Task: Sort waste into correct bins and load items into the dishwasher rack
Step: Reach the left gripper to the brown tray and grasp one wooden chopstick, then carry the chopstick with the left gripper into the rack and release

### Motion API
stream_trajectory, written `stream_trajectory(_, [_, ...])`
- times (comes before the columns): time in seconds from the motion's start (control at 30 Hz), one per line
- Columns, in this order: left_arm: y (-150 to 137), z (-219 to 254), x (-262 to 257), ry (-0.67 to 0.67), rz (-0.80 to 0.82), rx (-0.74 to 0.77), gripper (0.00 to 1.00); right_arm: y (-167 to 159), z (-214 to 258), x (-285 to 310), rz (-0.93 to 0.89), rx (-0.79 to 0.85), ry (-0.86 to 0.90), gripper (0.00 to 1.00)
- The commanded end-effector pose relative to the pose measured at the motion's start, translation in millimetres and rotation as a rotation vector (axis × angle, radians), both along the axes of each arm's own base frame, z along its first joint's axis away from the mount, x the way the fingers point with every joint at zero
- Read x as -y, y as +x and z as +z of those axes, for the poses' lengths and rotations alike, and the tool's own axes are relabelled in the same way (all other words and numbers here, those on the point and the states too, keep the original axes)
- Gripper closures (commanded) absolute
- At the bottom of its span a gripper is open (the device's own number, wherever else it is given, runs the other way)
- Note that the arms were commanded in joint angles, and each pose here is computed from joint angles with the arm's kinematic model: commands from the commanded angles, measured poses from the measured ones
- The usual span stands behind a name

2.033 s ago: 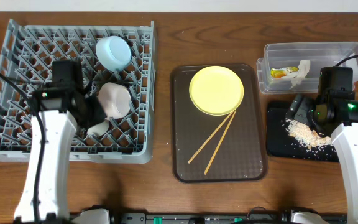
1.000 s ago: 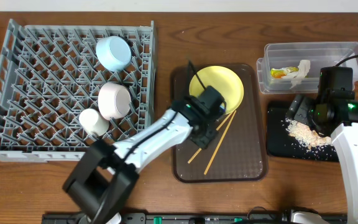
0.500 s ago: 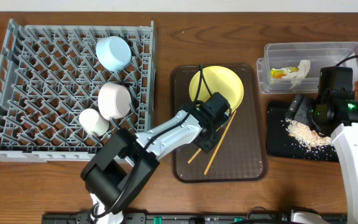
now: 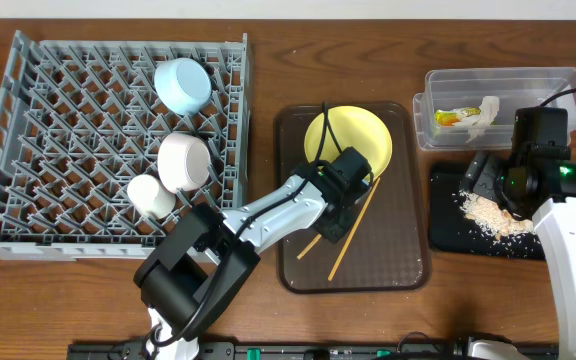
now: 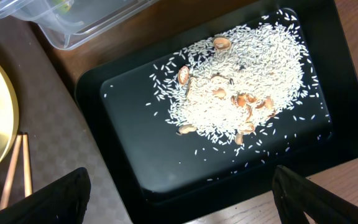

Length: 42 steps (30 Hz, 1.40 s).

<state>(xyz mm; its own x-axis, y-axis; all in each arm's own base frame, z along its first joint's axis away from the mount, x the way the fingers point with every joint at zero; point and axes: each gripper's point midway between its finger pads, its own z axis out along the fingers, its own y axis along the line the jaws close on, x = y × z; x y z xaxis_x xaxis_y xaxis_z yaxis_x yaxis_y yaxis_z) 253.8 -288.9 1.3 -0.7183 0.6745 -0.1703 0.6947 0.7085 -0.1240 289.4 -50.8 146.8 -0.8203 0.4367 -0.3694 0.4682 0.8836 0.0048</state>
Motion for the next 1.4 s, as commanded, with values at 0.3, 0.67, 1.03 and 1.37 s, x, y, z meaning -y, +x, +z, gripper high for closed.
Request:
stream_trajectory(0.3, [-12.0, 4.7, -12.1, 0.045, -0.006, -0.041, 0.94, 0.3, 4.1, 4.3, -0.002, 0.01, -0.008, 0.09])
stream_trajectory(0.67, [-18.8, 80.7, -19.7, -0.043, -0.017, 0.05, 0.94, 0.3, 4.1, 4.3, -0.002, 0.01, -0.008, 0.09])
stream_trajectory(1.03, [39.6, 135.1, -104.8, 0.062, 0.219, 0.3, 0.94, 0.1, 4.0, 4.2, -0.002, 0.009, -0.008, 0.09])
stream_trajectory(1.37, [92.5, 148.8, -183.4, 0.051, 0.498, 0.358, 0.94, -0.1, 3.9, 4.2, -0.003, 0.008, -0.007, 0.08])
